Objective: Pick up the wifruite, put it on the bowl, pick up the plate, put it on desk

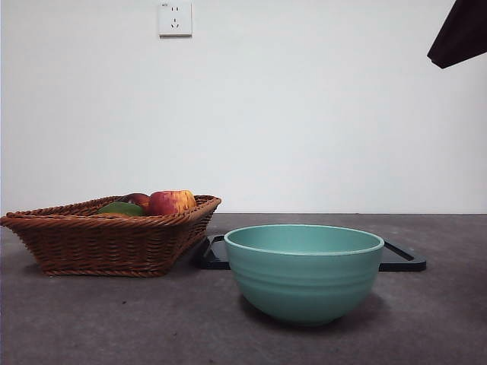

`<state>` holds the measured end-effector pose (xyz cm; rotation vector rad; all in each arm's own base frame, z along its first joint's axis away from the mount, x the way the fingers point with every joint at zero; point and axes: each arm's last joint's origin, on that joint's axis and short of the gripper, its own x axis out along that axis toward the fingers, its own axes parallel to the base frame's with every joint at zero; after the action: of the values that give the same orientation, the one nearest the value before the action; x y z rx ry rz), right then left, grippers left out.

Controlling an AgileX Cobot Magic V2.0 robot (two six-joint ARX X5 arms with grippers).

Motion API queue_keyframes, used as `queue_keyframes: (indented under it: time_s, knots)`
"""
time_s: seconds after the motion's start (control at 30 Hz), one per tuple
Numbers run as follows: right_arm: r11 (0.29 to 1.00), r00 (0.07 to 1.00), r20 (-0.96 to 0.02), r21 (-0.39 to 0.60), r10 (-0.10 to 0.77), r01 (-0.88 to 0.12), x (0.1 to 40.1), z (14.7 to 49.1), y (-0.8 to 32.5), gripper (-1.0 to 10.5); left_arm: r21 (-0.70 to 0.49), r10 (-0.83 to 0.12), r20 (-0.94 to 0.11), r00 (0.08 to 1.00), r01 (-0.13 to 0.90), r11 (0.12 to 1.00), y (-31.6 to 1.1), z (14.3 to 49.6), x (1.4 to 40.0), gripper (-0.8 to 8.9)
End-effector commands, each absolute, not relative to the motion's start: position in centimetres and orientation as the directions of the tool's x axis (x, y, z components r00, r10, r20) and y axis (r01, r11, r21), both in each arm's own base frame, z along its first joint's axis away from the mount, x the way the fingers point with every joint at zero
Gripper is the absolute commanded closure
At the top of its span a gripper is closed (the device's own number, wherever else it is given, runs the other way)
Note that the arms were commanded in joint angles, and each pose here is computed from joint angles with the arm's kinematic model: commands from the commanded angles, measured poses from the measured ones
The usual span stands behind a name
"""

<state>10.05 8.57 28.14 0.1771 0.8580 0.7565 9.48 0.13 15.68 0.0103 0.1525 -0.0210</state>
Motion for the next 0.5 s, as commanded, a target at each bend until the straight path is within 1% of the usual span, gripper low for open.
queue_keyframes:
  time_s: [0.03,0.43,0.47,0.5]
  knots:
    - [0.718,0.421,-0.602,0.422,0.678,-0.554,10.08,28.69,8.73,9.3,0.005,-0.016,-0.177,0.984,0.017,1.0,0.16,14.93,9.56,8.05]
    - [0.718,0.421,-0.602,0.422,0.678,-0.554,10.08,28.69,8.73,9.3,0.005,-0.016,-0.177,0.984,0.017,1.0,0.16,14.93,9.56,8.05]
    - [0.718,0.422,-0.602,0.418,0.678,-0.557,10.08,28.69,8.73,9.3,0.005,-0.016,-0.177,0.984,0.017,1.0,0.16,14.93,9.56,8.05]
    - [0.718,0.432,-0.598,0.394,0.675,-0.574,10.07,28.76,8.67,9.3,0.005,-0.016,-0.177,0.984,0.017,1.0,0.16,14.93,9.56,8.05]
